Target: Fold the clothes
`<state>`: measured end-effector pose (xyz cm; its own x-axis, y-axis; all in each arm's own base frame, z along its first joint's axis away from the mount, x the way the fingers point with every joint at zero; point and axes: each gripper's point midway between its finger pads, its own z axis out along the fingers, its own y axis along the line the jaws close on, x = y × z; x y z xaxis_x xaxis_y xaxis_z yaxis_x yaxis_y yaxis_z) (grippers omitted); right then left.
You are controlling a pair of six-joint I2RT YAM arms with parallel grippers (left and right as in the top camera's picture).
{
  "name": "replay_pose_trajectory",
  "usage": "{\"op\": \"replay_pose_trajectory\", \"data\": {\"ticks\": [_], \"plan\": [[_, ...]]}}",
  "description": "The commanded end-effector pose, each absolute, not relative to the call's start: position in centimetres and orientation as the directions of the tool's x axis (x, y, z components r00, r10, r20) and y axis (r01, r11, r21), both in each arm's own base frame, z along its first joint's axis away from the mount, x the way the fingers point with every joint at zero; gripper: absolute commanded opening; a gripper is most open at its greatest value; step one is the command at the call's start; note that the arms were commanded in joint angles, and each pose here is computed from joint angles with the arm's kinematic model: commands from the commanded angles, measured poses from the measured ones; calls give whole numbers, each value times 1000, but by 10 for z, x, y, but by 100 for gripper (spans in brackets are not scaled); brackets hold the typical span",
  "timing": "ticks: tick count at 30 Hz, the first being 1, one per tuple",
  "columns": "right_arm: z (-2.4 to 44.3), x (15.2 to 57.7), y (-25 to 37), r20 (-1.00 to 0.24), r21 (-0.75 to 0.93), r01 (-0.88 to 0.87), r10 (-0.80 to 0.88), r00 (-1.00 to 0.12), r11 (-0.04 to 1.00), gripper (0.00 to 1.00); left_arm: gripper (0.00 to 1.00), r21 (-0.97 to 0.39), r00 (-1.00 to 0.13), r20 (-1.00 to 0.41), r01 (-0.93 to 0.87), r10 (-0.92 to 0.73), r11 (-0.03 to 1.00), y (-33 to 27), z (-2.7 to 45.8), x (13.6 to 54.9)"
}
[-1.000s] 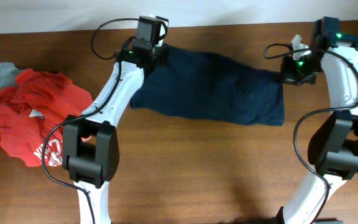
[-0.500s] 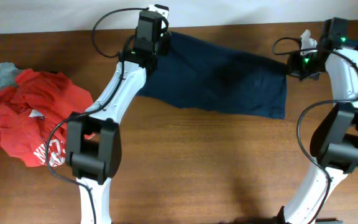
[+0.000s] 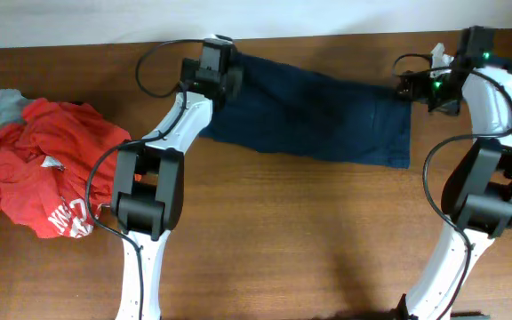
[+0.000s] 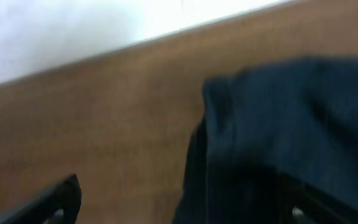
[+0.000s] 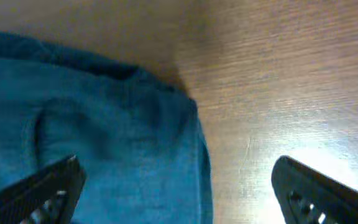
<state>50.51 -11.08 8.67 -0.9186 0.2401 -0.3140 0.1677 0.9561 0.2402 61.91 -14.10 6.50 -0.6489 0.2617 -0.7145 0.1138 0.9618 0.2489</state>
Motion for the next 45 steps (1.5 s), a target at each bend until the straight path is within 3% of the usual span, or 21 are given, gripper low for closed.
{"op": "replay_pose_trajectory", "data": {"ticks": [1, 6, 8, 10, 14, 17, 18, 21, 26, 35, 42, 45], "plan": [[137, 511, -100, -379, 243, 128, 216, -900, 962, 96, 99, 242, -644, -721, 112, 256, 964, -140, 110, 618], [127, 495, -76, -291, 257, 120, 195, -937, 959, 91, 99, 101, -669, -693, 278, 268, 955, -173, 112, 601], [118, 486, -73, -239, 272, 166, 233, -943, 948, 92, 94, 27, -671, -672, 400, 313, 916, -194, 104, 589], [108, 476, -73, -185, 324, 209, 278, -942, 923, 82, 76, 1, -702, -630, 427, 333, 904, -196, 95, 576], [97, 464, -82, -133, 410, 253, 332, -934, 876, 80, 42, -12, -738, -580, 430, 344, 903, -194, 84, 564], [99, 461, -93, -135, 447, 259, 351, -927, 856, 80, 30, -14, -754, -560, 423, 343, 906, -188, 76, 561], [99, 460, -99, -133, 446, 267, 358, -924, 854, 80, 19, -13, -764, -548, 416, 341, 909, -184, 70, 559], [96, 458, -100, -140, 447, 237, 329, -934, 863, 80, 1, -16, -788, -516, 400, 335, 916, -172, 56, 553], [80, 459, -92, -108, 499, 222, 314, -943, 838, 80, 1, -24, -825, -467, 371, 318, 928, -152, 22, 542], [31, 444, -84, -46, 527, 249, 320, -946, 812, 80, 1, -28, -834, -451, 368, 317, 929, -151, 2, 539], [-4, 438, -72, -62, 571, 234, 325, -944, 787, 80, 1, -43, -867, -384, 360, 317, 932, -150, -25, 527], [-12, 439, -63, -70, 614, 229, 340, -938, 756, 74, 1, -44, -869, -375, 363, 321, 931, -152, -27, 524]]}}
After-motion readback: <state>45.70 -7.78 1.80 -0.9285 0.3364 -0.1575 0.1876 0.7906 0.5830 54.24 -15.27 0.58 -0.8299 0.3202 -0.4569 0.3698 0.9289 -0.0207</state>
